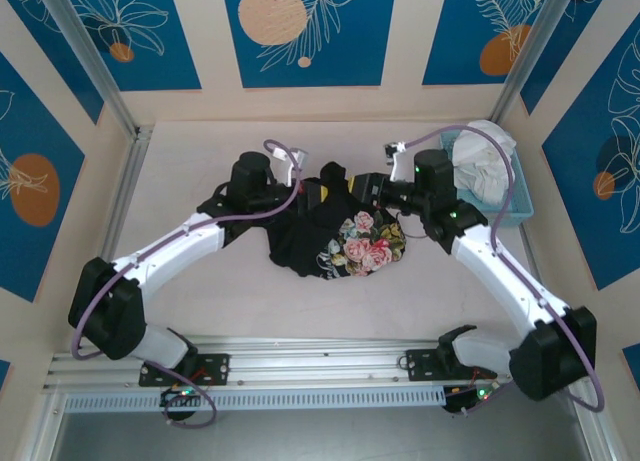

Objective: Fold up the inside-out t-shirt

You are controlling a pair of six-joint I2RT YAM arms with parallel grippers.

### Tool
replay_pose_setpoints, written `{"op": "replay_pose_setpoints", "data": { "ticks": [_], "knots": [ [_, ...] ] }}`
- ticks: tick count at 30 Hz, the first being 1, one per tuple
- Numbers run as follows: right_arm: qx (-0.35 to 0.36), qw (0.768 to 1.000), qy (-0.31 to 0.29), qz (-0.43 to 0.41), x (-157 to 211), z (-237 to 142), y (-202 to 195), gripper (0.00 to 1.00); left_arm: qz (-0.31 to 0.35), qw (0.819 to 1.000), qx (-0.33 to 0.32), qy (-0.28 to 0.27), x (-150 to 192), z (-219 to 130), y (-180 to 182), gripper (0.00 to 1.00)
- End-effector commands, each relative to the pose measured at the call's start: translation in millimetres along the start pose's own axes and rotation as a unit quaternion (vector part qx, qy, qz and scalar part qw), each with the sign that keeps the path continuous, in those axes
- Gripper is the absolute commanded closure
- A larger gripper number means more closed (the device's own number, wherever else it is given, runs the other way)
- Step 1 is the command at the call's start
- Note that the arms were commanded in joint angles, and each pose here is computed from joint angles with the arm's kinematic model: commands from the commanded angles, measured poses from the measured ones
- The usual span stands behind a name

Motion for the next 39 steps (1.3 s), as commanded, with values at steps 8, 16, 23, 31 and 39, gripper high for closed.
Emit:
{"op": "replay_pose_setpoints", "data": {
  "ticks": [8, 16, 23, 31, 39],
  "knots": [
    [0.010, 0.997, 0.047, -0.059, 52.8, 50.8, -3.3, 0.51, -0.019, 0.999, 0.012, -0.038, -18.8, -16.1, -15.1, 1.00],
    [0.089, 0.993, 0.037, -0.075, 48.1, 54.2, -26.6, 0.99, 0.003, 0.999, -0.014, -0.047, -23.3, -35.8, -9.6, 1.00],
    [0.147, 0.985, 0.009, -0.091, 35.2, 36.4, -37.7, 1.00, 0.007, 0.999, 0.014, -0.033, -30.1, -45.1, -12.1, 1.00],
    [0.191, 0.973, 0.019, -0.132, 22.9, 25.1, -37.3, 1.00, -0.021, 0.999, 0.026, -0.037, -33.4, -57.3, -4.3, 1.00],
    [0.155, 0.968, 0.052, -0.193, 14.3, 17.4, -11.9, 0.85, -0.005, 0.999, -0.032, -0.024, -27.1, -57.5, 6.6, 1.00]
  ]
}}
Point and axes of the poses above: each hand's point on the last joint's axis, 136 mm out from that joint toward the fingers, its own z axis out along the fingers, its own y axis along the line the jaws close on, x = y × z, the point moved 10 cm from there along -z, back along the fingers, and after that the axes turned 7 degrees about z, right-handed, at the moved point
